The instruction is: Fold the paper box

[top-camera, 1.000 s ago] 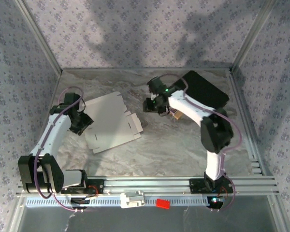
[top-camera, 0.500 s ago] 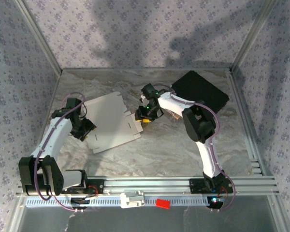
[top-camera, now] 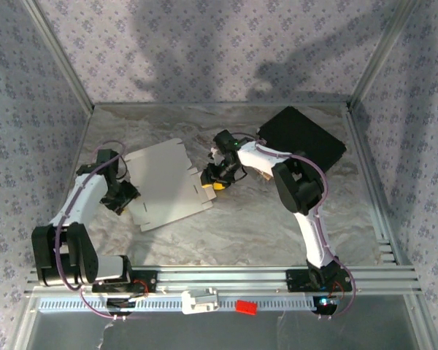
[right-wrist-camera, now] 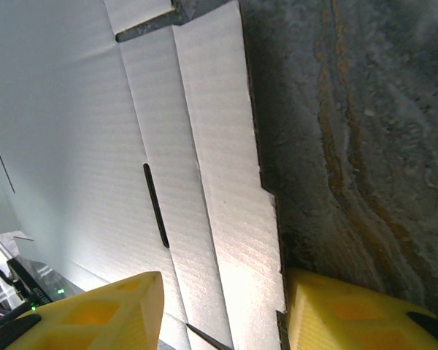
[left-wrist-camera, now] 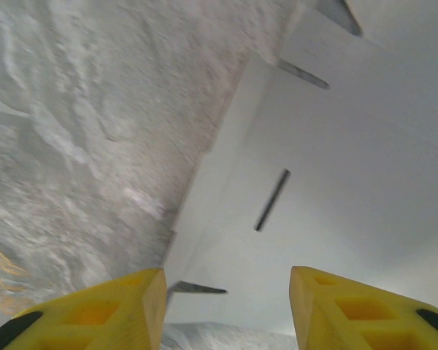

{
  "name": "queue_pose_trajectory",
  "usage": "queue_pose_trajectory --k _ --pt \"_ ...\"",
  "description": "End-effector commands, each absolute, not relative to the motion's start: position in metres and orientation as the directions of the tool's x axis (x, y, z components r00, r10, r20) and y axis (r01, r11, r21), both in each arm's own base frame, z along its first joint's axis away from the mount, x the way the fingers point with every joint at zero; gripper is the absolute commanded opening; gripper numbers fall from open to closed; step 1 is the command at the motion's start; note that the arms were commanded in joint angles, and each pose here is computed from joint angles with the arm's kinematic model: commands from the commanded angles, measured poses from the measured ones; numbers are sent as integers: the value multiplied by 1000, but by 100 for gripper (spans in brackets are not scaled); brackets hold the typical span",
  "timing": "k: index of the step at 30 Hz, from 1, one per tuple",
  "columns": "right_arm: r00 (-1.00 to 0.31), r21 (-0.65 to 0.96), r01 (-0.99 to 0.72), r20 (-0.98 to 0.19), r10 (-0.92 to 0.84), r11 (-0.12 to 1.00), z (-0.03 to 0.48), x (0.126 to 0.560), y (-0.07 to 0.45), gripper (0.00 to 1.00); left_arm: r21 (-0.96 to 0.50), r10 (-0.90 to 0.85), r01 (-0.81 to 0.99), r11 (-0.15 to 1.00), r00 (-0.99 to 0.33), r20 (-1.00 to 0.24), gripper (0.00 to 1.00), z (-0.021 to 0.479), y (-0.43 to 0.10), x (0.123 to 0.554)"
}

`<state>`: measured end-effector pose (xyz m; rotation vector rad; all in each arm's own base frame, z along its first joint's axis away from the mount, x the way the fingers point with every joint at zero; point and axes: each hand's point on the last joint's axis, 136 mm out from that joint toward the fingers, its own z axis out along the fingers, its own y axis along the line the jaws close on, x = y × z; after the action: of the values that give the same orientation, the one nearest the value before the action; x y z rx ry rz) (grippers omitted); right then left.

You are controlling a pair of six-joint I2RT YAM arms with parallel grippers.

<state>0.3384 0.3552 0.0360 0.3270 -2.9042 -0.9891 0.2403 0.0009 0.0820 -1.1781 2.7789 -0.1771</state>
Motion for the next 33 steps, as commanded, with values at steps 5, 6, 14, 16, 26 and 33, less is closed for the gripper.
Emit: queue_pose_trajectory --k 5,6,14,16,26,33 --pt "-976 653 -130 50 -213 746 31 335 359 48 -195 -704 -682 705 -705 -81 51 58 11 256" --pt "-976 654 -125 56 -212 746 31 335 359 48 -188 -702 -681 708 -708 -77 51 54 12 257" --pt "-977 683 -90 82 -198 725 33 338 359 49 -143 -692 -680 719 -719 -58 48 28 17 253" --pt "-977 690 -88 81 -197 718 36 339 359 49 -166 -696 -681 714 -715 -63 46 24 15 256" --pt "-999 655 -35 -11 -37 755 84 362 323 53 -416 -795 -708 570 -604 -61 0 64 -9 283" --pt "-931 746 181 -80 356 641 184 381 271 59 -617 -924 -721 315 -381 -26 0 145 -32 310"
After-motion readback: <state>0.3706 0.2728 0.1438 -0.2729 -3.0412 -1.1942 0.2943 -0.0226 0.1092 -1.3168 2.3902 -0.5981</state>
